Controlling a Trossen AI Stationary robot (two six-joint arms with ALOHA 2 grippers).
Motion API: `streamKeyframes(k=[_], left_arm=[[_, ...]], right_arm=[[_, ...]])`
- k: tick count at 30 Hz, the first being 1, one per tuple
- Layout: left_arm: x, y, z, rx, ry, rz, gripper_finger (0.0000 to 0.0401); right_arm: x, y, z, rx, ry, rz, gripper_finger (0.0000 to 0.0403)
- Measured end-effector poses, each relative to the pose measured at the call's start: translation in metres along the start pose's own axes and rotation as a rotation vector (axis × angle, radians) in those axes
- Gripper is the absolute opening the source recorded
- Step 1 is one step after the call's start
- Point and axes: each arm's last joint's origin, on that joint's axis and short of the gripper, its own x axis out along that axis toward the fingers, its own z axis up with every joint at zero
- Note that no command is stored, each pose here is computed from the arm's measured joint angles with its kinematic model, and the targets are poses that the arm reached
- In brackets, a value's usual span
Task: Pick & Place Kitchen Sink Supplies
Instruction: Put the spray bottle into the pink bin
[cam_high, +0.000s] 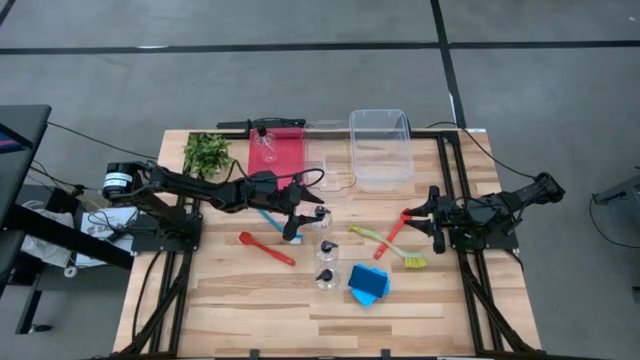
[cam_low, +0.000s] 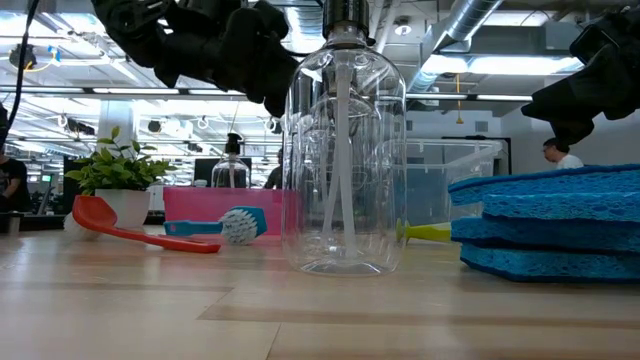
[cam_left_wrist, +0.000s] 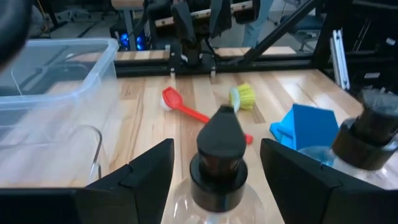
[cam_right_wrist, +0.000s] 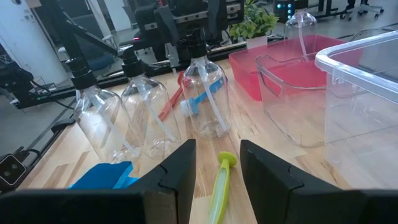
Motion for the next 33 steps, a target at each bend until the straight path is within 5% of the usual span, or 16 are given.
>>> streamKeyframes(k=[33], left_arm=[[0.012, 0.003, -0.007, -0.046, -0.061, -0.014, 0.0223]], right_arm=[[0.0, 0.0, 0.0, 0.0, 0.0, 0.0, 0.0119]])
